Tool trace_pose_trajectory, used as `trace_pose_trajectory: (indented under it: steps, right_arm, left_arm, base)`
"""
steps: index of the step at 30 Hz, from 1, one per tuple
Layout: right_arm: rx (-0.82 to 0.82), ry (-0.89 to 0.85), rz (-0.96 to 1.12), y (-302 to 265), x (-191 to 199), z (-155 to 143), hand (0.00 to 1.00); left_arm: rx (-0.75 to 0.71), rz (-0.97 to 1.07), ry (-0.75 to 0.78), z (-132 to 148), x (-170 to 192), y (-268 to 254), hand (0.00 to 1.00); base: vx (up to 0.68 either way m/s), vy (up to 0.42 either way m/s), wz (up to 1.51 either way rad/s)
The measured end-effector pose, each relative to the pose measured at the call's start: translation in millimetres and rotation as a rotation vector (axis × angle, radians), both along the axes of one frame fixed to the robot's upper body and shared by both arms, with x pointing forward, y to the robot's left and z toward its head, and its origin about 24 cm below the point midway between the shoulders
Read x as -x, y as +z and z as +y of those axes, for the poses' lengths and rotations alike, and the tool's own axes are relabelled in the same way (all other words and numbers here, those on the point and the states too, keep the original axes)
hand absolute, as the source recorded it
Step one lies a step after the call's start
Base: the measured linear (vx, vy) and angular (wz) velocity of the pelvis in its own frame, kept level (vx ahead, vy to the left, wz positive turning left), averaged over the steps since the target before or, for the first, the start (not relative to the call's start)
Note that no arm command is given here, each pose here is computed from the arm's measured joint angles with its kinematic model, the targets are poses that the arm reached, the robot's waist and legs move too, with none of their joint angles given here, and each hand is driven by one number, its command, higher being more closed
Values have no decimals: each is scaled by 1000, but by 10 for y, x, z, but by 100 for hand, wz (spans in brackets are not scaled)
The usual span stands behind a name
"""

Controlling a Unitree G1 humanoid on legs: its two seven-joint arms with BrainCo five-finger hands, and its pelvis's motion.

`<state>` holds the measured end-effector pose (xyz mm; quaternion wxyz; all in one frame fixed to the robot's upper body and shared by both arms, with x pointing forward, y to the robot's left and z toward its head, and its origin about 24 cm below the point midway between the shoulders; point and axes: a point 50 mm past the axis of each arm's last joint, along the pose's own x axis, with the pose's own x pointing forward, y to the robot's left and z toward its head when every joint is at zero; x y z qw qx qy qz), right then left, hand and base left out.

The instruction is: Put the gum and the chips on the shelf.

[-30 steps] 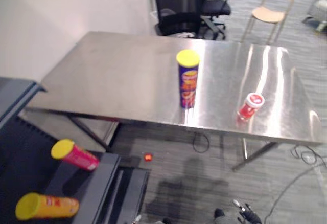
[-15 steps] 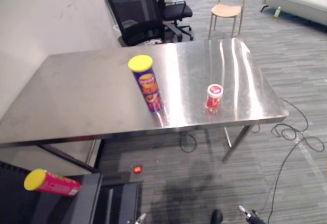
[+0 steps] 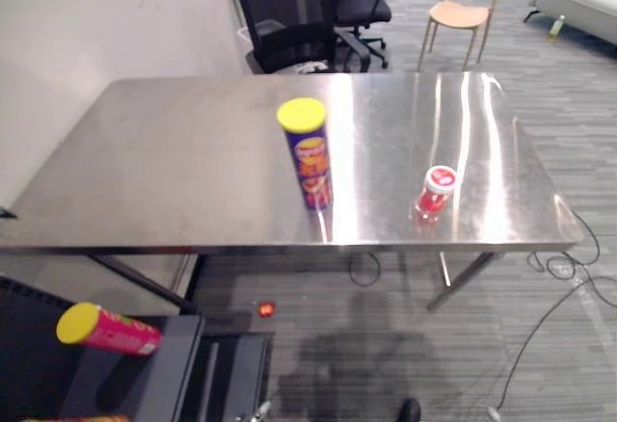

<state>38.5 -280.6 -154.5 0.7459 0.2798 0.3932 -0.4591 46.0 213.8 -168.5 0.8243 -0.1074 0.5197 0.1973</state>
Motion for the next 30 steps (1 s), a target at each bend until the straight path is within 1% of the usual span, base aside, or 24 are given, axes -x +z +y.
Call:
trace_pose_trajectory:
  steps: [2,4,5,7,8,9,11,12,13,14,15,18,20,21,23,26,30]
  right_arm:
    - [53,-92,-44,99,-33,-242,0]
    - [181,-143,-109,329,-159,-641,0]
    - [219,-139,-129,402,-213,-734,0]
    - [404,-99,-239,798,-535,-1072,0]
    - [456,-88,-275,924,-631,-1142,0]
    - [542,-61,-327,1131,-766,-1230,0]
    - [775,10,-455,1688,-1014,-1318,0]
    - [892,50,-504,1960,-1122,-1304,0]
    - [940,64,-527,2074,-1166,-1288,0]
    - [1040,85,-572,2288,-1242,-1240,0]
    - [1066,96,-584,2345,-1275,-1214,0]
    - [1143,210,-655,2533,-1479,-965,0]
    - [1163,262,-703,2599,-1543,-817,0]
    - [1180,333,-744,2650,-1606,-670,0]
    - [1193,421,-791,2712,-1648,-544,0]
    - [1188,510,-831,2736,-1688,-438,0]
    - [1140,634,-863,2670,-1776,-277,0]
  left_arm:
    - [2,-2,4,6,2,1,0]
    - [1,0,14,16,23,1,0]
    - [0,3,18,19,36,1,0]
    - [-2,7,26,29,80,2,0]
    - [-3,8,27,28,92,3,0]
    - [-2,9,29,26,111,3,0]
    - [0,10,32,20,132,3,0]
    - [0,3,37,19,131,7,0]
    - [-1,-2,38,19,124,10,0]
    - [-1,-14,30,12,97,17,0]
    - [-1,-16,25,7,90,17,0]
    - [-1,-16,14,-1,89,18,0]
    - [-3,-19,14,1,85,21,0]
    - [-4,-20,14,4,84,23,0]
    - [-5,-24,11,6,75,26,0]
    - [-7,-30,5,16,71,36,0]
    - [-8,-21,-3,28,100,36,0]
  base:
    - [-42,68,-2]
    - [-58,51,-5]
    - [-58,22,-13]
    - [-59,4,-18]
    - [-55,-6,-12]
    - [-44,-6,-8]
    - [-28,-9,-6]
    - [-5,-11,-3]
    - [0,0,0]
    - [0,0,0]
    - [-3,-18,-3]
    - [-14,-1,-4]
    - [0,0,0]
    - [0,0,0]
    - [0,0,0]
    - [-3,2,2]
    - [-17,8,10]
